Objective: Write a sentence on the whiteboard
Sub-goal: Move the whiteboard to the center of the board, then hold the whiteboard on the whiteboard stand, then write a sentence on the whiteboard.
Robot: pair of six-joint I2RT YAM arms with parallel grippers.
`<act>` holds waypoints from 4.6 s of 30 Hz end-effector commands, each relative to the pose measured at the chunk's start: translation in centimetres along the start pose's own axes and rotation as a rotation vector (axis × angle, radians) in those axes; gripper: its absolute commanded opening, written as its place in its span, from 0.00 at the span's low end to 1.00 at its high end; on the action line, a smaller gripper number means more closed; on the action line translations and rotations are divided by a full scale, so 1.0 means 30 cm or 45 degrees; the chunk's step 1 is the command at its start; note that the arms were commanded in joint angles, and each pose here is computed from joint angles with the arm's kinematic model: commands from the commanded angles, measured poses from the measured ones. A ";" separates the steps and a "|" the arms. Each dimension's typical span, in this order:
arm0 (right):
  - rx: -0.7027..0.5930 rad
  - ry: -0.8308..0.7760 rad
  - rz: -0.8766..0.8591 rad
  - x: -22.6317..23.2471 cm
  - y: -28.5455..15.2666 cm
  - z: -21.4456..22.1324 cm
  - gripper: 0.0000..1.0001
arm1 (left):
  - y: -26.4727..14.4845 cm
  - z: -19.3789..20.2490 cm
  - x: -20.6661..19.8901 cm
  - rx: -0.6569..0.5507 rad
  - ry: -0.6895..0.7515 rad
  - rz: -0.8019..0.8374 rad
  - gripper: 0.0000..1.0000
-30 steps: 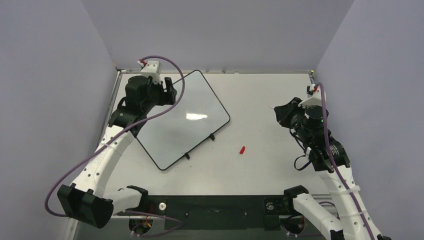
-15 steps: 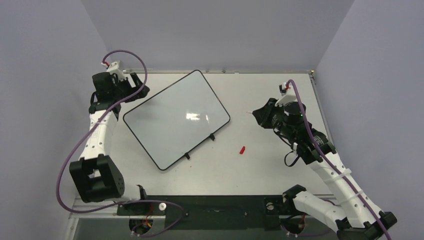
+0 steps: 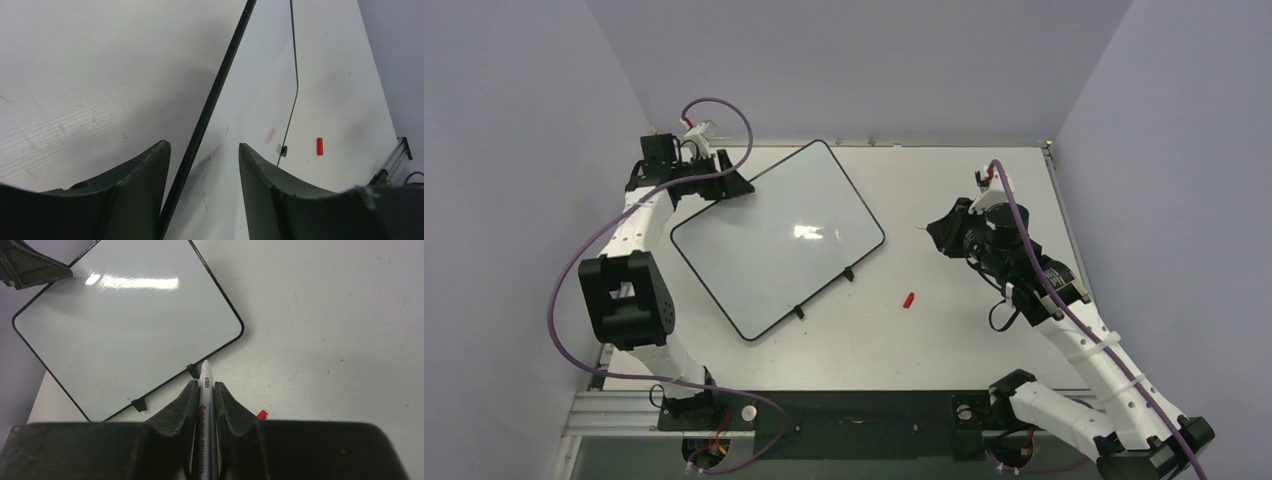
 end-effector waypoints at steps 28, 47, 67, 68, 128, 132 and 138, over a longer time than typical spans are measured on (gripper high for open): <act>-0.131 -0.046 0.054 -0.040 -0.135 -0.026 0.00 | 0.385 0.059 -0.490 0.148 0.420 0.802 0.00; -0.115 -0.042 0.047 -0.031 -0.150 -0.031 0.00 | 0.358 0.084 -0.429 0.260 0.483 0.747 0.41; -0.063 -0.040 0.040 -0.019 -0.108 -0.025 0.00 | 0.339 0.210 -0.475 0.591 0.441 0.836 0.11; -0.063 -0.040 0.038 -0.017 -0.107 -0.026 0.00 | 0.341 0.216 -0.482 0.603 0.436 0.833 0.03; -0.186 -0.044 -0.804 0.430 0.093 0.282 0.00 | 0.270 0.184 -0.628 0.284 0.754 0.460 0.00; -0.170 -0.070 -0.831 0.440 0.107 0.299 0.00 | 0.275 0.180 -0.631 0.275 0.750 0.466 0.00; -0.154 -0.096 -0.782 0.428 0.144 0.323 0.00 | 0.280 0.182 -0.625 0.280 0.747 0.452 0.00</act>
Point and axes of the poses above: each gripper's point midway between its finger pads, its own y axis out along the fingers, its own x axis along the line the jaws close on, z = x × y, the point moved 5 cm from there along -y, back along the fingers, and after that the axes turned 4 degrees about y, right-handed, at the moved point
